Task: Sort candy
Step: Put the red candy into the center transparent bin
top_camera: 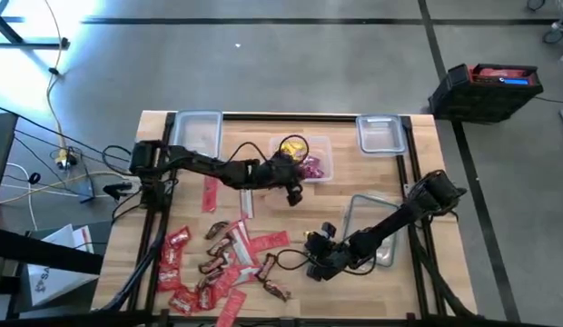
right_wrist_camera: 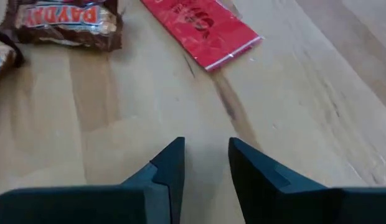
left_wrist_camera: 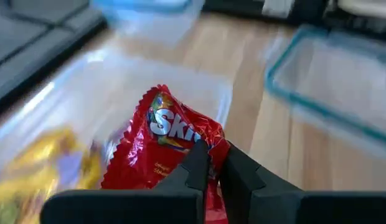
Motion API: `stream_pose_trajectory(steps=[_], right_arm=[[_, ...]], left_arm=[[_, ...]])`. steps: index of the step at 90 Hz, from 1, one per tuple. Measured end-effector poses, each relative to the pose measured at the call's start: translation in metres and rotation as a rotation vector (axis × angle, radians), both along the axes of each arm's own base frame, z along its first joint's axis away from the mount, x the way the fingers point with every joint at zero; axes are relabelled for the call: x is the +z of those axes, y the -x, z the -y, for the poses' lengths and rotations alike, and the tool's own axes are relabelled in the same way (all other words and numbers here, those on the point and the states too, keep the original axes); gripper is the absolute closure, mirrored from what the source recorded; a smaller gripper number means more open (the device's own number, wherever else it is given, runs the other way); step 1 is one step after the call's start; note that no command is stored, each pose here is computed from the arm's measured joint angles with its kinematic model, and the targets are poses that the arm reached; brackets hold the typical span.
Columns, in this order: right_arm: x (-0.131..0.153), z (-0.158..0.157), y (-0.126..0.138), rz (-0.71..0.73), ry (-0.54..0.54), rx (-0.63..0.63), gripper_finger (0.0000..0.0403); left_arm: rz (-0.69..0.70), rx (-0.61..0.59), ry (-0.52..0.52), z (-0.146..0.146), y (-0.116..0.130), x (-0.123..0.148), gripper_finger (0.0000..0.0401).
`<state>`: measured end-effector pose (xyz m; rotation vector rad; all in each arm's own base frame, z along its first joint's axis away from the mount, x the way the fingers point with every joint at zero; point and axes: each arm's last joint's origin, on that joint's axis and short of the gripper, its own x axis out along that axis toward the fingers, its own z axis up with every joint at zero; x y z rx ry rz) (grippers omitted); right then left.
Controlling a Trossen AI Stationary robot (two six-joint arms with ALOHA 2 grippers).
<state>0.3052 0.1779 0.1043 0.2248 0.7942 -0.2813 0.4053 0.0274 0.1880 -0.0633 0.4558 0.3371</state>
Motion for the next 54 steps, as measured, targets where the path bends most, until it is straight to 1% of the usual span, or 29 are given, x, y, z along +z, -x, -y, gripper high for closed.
stream_pose_trajectory(steps=[5,12,22,28,37,46,54], right_arm=[[0.0,0.0,0.0,0.002,0.001,0.0,0.0309],[0.0,0.001,-0.001,0.009,0.01,-0.004,0.0309],[0.0,0.001,-0.001,0.017,0.02,-0.011,0.0309],[0.0,0.002,-0.002,0.017,0.023,-0.015,0.0309],[0.001,0.004,-0.003,0.017,0.031,-0.008,0.0309],[0.0,0.004,-0.003,0.014,0.037,-0.003,0.0309],[0.001,0.005,-0.004,0.012,0.048,0.008,0.0309]], left_arm=[[0.032,0.005,-0.025,-0.001,-0.007,0.003,0.0394],[0.014,0.043,-0.072,-0.009,-0.014,-0.002,0.0394],[-0.022,0.103,-0.126,-0.025,-0.023,-0.018,0.0394],[-0.023,0.135,-0.135,-0.033,-0.027,-0.026,0.0394],[-0.016,0.165,-0.126,-0.044,-0.034,-0.033,0.0394],[-0.03,0.161,-0.083,-0.051,-0.035,-0.042,0.0393],[-0.035,0.201,-0.051,-0.058,-0.034,-0.045,0.0384]])
